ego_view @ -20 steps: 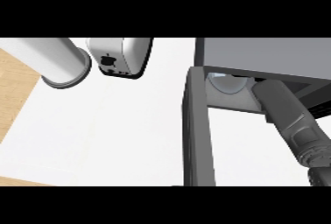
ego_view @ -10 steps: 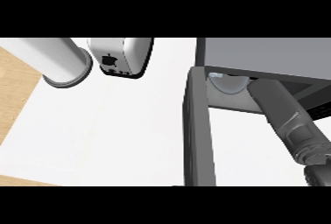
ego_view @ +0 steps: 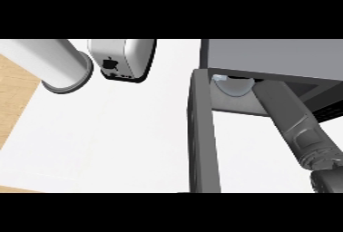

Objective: Pick up the milk, place it into the microwave and close the microwave

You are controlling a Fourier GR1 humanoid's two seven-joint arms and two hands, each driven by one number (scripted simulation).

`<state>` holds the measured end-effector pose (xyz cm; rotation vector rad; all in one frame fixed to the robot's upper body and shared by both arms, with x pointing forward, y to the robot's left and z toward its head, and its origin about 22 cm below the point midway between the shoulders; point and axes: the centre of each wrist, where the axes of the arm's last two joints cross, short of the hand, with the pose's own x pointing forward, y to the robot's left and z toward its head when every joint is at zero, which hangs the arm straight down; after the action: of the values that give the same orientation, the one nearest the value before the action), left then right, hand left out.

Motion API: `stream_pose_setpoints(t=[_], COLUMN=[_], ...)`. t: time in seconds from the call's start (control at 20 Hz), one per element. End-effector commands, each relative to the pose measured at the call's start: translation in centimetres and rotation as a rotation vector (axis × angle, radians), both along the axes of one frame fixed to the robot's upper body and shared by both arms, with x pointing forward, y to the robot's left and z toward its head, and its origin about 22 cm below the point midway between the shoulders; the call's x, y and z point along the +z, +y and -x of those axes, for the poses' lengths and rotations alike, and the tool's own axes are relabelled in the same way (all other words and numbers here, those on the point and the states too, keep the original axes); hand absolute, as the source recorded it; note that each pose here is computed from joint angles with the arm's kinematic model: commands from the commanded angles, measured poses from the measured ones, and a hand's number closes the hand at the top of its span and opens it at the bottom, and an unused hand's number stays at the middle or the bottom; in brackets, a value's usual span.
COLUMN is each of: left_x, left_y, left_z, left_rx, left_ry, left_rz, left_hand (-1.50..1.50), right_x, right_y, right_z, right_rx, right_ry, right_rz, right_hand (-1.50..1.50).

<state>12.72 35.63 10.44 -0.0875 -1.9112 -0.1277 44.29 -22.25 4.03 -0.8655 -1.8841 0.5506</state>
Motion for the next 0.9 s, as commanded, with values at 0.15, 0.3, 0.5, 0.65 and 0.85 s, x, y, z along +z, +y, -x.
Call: stream_pose_setpoints(t=[0.15, 0.3, 0.5, 0.65, 0.85], left_x=[-0.7, -0.7, -1.5, -0.6, -0.7], left_y=[-0.4, -2.1, -2.6, -3.2, -5.8], left_z=[-1.0, -1.2, -2.0, -1.5, -3.0], left_rx=[-0.108, -0.126, -0.152, -0.181, -0.217], left_ry=[0.012, 0.006, 0.015, 0.016, 0.039], left_rz=[-0.001, 0.011, 0.031, 0.014, 0.024], left_hand=[-1.5, -1.5, -1.5, 1.5, 1.5], right_x=[-0.6, -2.4, -3.4, -5.4, -6.2], right_y=[1.5, 1.2, 1.9, -0.7, -0.2], right_z=[0.2, 1.1, 1.6, 3.0, 3.4], right_rx=[0.141, 0.179, 0.216, 0.225, 0.329], right_ry=[0.024, 0.04, 0.07, 0.133, 0.172], right_rz=[-0.232, -0.307, -0.439, -0.512, -0.637], right_hand=[-1.5, -1.5, -1.5, -1.5, -1.5])
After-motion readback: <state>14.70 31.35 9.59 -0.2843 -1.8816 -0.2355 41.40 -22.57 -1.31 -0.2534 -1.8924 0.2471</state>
